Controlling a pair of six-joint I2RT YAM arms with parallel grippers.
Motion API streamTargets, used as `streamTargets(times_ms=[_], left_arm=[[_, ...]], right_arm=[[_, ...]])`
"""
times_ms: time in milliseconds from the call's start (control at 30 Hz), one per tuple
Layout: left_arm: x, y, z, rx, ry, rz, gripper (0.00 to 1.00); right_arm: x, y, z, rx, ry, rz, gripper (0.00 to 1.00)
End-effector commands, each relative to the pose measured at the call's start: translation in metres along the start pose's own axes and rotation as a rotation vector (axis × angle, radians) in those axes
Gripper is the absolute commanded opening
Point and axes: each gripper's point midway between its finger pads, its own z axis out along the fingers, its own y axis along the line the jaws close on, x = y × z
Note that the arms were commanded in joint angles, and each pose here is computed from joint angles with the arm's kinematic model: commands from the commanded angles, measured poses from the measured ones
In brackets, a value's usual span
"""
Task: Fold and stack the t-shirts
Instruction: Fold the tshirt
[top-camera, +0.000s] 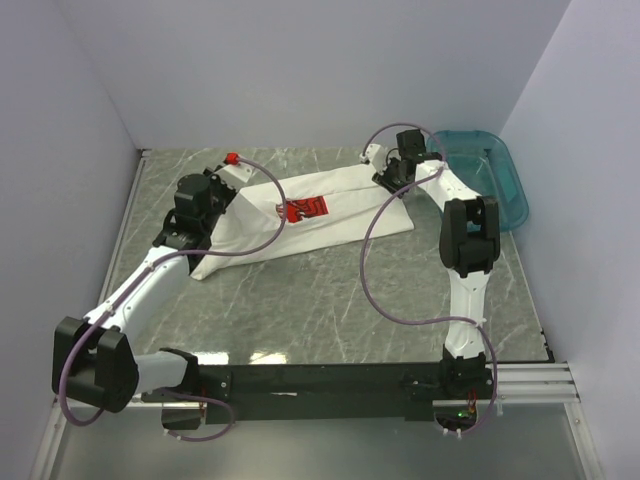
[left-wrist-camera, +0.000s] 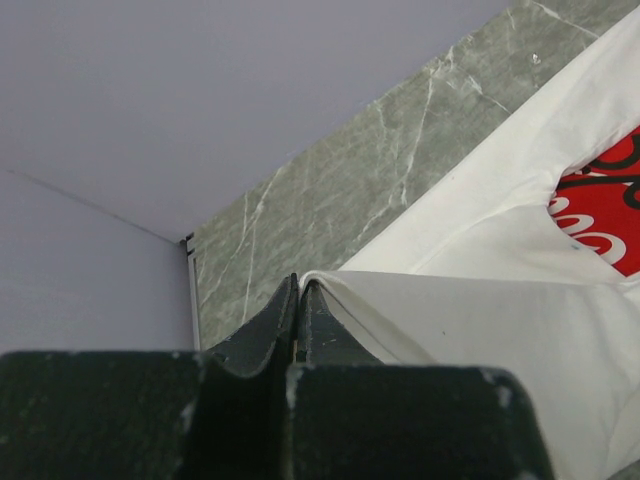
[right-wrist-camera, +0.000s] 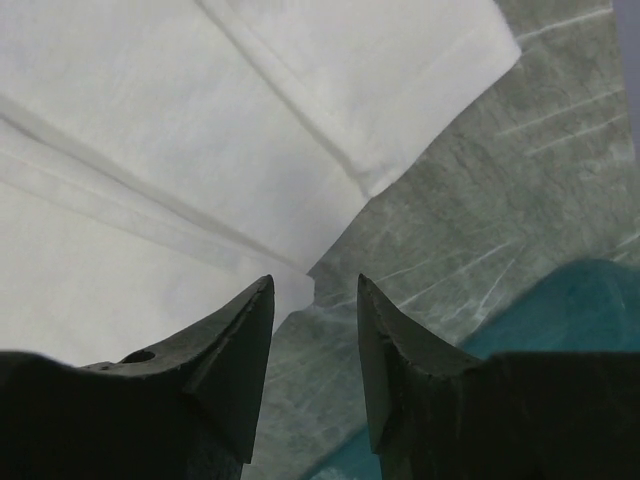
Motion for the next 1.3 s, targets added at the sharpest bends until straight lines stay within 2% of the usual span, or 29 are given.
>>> streamTargets(times_ms=[0,133,200,400,667,1267], left_arm=[[-0.032,0.019,0.004,-0.041,-0.081,-0.018,0.0],[-0.035,0.02,0.011,-0.037,-0.08,-0.011,0.0],[-0.034,0.02,0.015,-0.035,-0.072,0.003,0.0],[-0.029,0.017,0.03,-0.022,-0.042,0.033,0.01],[-0.028,0.011,0.048,0.001,-0.045,0.079,0.0],[-0.029,-0.002,0.084,0.052,-0.075,0.222,0.0]], right_arm=[[-0.05,-0.032,-0.048,0.114,-0.147,0.085,0.46],[-0.068,0.001,-0.076,-0.033,-0.224,0.185,0.46],[-0.075,0.03,-0.094,-0.144,-0.282,0.2,0.46],[-0.084,0.083,-0.132,-0.294,-0.412,0.221,0.46],[-0.091,0.106,-0.153,-0.368,-0.447,0.233,0.45],[-0.09,0.119,-0.144,-0.408,-0.451,0.238,0.45]])
